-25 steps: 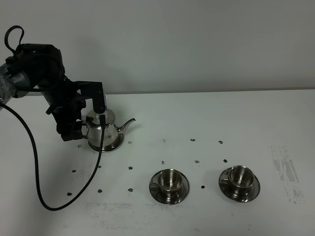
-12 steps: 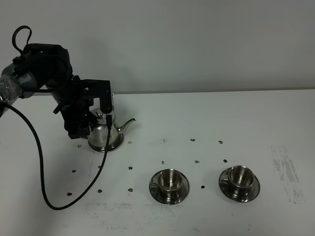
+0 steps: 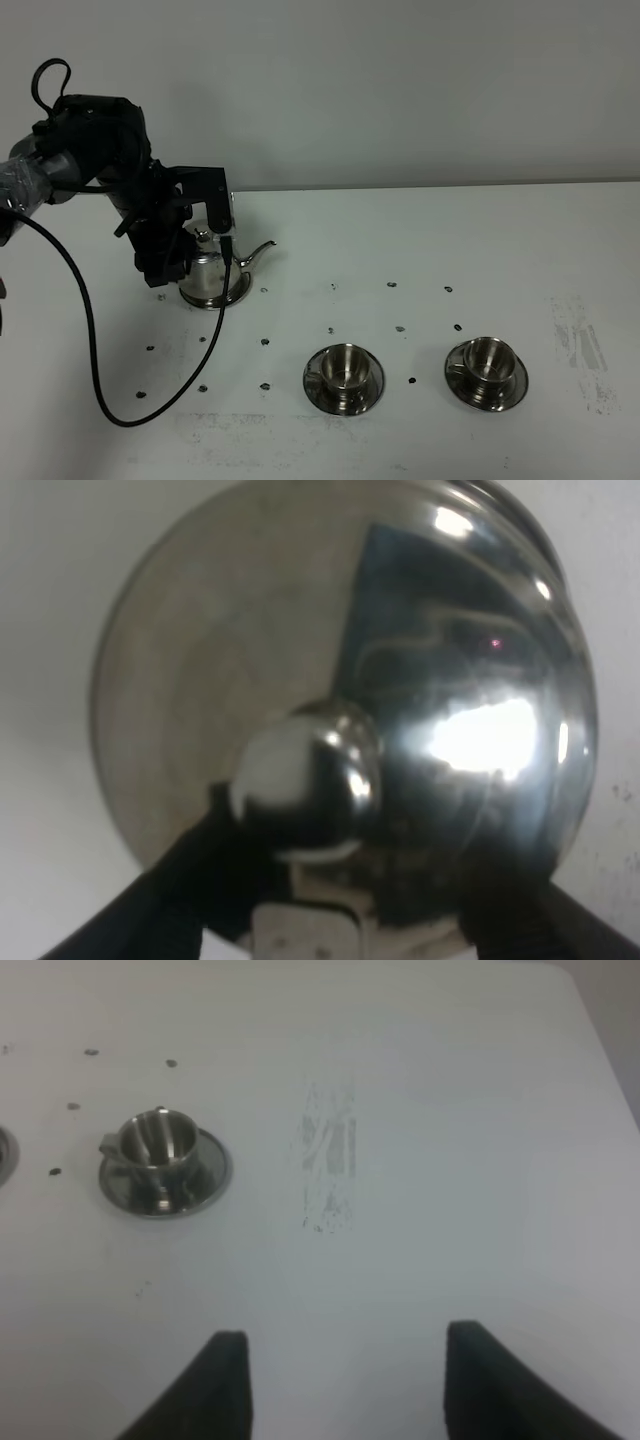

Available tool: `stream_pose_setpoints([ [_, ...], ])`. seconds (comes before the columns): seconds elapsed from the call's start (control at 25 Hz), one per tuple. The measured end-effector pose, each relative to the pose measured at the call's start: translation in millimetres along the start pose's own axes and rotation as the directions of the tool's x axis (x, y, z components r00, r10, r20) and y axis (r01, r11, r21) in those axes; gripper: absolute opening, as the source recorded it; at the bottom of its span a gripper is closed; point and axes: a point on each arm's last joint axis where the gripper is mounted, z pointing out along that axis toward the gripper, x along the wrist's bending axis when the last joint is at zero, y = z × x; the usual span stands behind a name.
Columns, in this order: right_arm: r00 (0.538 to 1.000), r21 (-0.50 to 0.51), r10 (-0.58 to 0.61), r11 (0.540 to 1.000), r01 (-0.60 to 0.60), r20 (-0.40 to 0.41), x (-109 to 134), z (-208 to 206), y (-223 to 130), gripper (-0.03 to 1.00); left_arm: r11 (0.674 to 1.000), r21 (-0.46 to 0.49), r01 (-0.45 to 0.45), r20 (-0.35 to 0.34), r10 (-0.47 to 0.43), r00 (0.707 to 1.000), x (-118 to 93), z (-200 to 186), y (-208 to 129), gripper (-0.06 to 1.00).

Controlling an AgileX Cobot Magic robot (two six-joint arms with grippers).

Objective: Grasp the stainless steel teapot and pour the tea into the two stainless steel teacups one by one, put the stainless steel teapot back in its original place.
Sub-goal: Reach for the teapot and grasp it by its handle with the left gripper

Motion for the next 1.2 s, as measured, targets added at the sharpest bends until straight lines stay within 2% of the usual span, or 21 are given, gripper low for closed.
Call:
stream_pose_setpoints([
  [0.32,1.000,0.001,0.000,1.000,0.000,0.000,0.0,0.2,-0.1,0.45,0.999,0.002,0.039,0.005,-0.039,0.999,-0.6,2.4,0.7,0.63],
  [0.44,1.000,0.001,0.000,1.000,0.000,0.000,0.0,0.2,-0.1,0.45,0.999,0.005,0.051,0.012,-0.051,0.999,-1.0,5.6,0.4,0.58],
  [0.52,1.000,0.001,0.000,1.000,0.000,0.000,0.0,0.2,-0.1,0.45,0.998,0.007,0.063,0.016,-0.063,0.998,-1.3,7.9,0.3,0.45],
  [0.6,1.000,0.001,0.000,1.000,0.000,0.000,0.0,0.2,-0.1,0.45,0.997,0.008,0.074,0.018,-0.074,0.997,-1.4,8.4,0.2,0.25],
  [1.0,1.000,0.001,0.000,1.000,0.000,0.000,0.0,0.2,-0.1,0.45,0.996,0.008,0.085,0.047,-0.086,0.995,-3.5,6.9,0.7,0.25],
  [1.2,1.000,0.001,0.000,1.000,0.000,0.000,0.0,0.2,-0.1,0.45,0.997,0.004,0.076,0.077,-0.076,0.994,-4.8,-11.3,2.3,0.25],
])
